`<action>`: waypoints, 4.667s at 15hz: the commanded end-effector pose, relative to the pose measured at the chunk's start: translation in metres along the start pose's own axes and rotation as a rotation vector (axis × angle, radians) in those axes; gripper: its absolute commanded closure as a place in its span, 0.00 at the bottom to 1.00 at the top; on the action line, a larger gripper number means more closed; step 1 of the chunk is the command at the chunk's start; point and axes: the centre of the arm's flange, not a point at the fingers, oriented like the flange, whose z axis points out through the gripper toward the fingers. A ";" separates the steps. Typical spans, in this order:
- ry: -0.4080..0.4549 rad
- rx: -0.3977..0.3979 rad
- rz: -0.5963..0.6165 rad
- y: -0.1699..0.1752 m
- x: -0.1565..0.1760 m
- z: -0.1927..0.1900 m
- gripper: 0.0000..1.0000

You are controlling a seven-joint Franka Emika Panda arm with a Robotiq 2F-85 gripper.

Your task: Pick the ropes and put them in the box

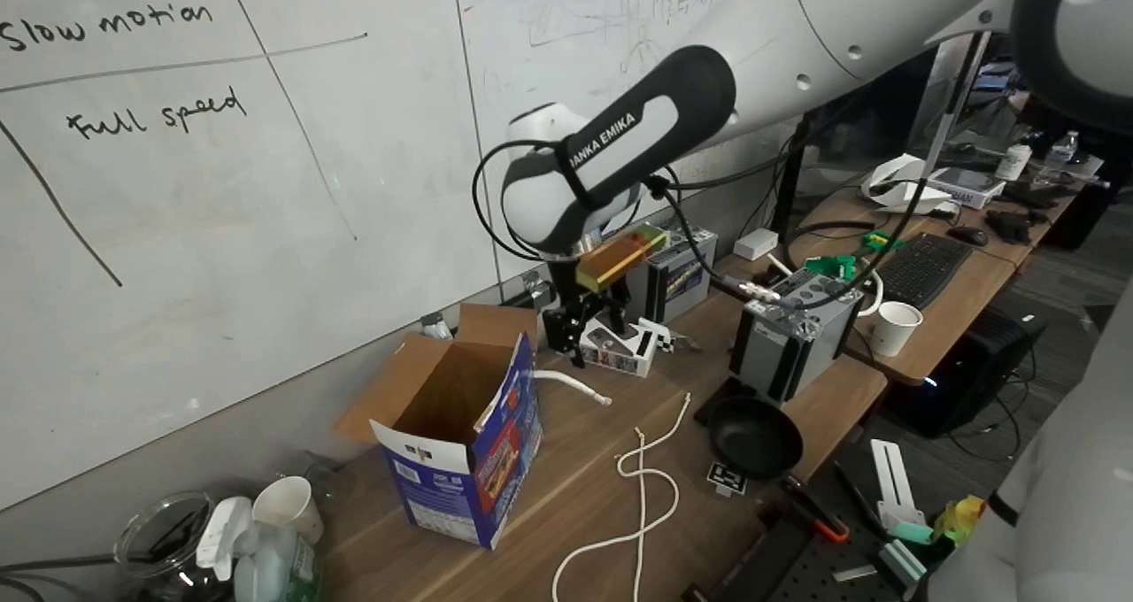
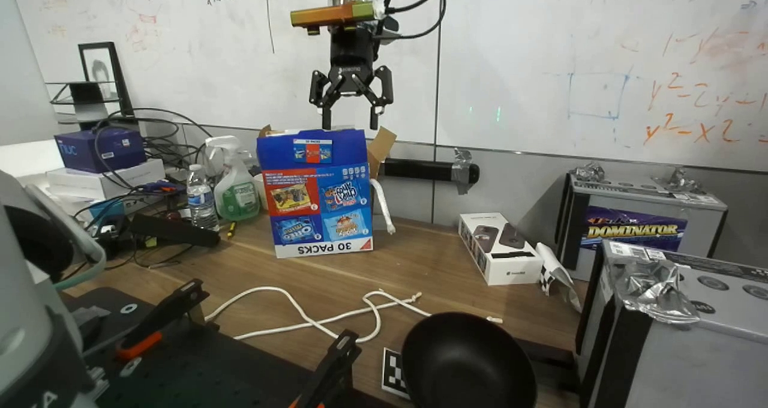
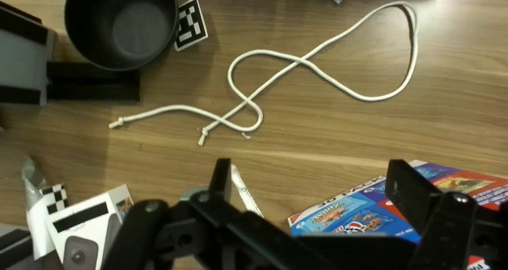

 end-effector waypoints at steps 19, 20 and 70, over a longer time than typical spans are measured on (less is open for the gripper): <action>0.332 0.116 -0.352 0.048 0.056 0.172 0.00; 0.335 0.116 -0.356 0.049 0.058 0.171 0.00; 0.285 -0.048 -0.367 -0.123 0.114 -0.048 0.88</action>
